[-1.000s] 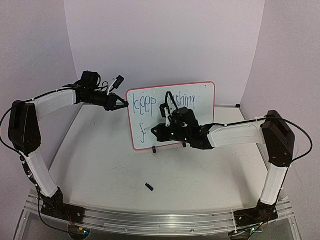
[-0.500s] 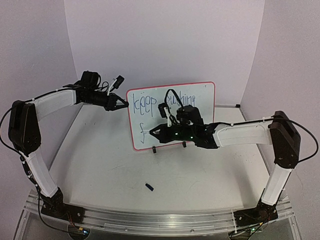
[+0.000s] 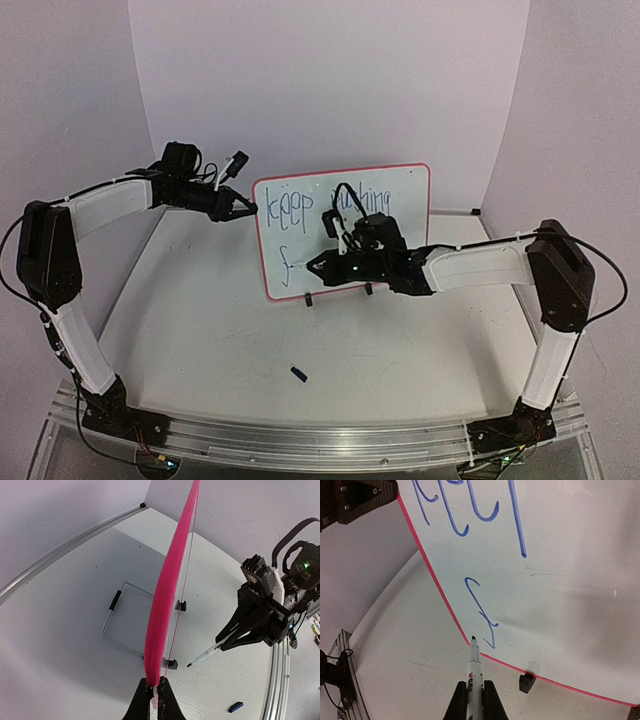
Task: Write a sentence on the whiteboard
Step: Write a sentence on the whiteboard stand.
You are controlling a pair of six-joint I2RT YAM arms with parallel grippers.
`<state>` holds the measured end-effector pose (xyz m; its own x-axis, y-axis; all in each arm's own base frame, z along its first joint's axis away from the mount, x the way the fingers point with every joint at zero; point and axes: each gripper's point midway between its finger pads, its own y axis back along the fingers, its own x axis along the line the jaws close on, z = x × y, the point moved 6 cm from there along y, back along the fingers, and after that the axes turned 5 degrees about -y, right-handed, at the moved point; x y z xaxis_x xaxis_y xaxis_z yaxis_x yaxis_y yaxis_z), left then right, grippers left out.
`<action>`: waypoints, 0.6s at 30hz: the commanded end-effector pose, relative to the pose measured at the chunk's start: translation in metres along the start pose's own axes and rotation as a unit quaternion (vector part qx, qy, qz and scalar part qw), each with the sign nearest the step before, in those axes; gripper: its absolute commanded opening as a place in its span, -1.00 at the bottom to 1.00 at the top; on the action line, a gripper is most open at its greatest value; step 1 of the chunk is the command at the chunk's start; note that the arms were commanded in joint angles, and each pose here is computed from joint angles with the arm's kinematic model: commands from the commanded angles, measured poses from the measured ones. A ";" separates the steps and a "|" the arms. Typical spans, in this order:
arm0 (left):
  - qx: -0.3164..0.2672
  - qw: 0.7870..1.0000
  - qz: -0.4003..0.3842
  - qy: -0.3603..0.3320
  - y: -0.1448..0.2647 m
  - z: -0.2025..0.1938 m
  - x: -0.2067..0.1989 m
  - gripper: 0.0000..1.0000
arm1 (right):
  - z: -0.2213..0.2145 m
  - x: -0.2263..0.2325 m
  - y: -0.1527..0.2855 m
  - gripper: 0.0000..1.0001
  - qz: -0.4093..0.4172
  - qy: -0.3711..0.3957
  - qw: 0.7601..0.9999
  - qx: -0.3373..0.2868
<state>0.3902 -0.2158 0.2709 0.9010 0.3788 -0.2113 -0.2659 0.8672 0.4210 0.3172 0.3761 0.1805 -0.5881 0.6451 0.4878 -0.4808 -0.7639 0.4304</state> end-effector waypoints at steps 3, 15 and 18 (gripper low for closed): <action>0.024 1.000 -0.003 0.004 -0.001 -0.002 -0.011 -1.00 | 0.018 -0.001 -0.006 -1.00 -0.028 0.002 0.999 -0.037; 0.024 1.000 -0.004 0.005 -0.001 -0.003 -0.011 -1.00 | 0.018 -0.014 -0.007 -1.00 -0.078 -0.006 0.996 -0.051; 0.024 1.000 -0.005 0.005 -0.002 -0.003 -0.011 -1.00 | 0.020 -0.013 -0.010 -1.00 -0.075 -0.004 0.996 -0.052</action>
<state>0.3902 -0.2158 0.2709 0.9010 0.3788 -0.2113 -0.2659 0.8672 0.4210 0.3330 0.3674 0.1747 -0.5019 0.7502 0.4305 -0.5986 -0.6605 0.4532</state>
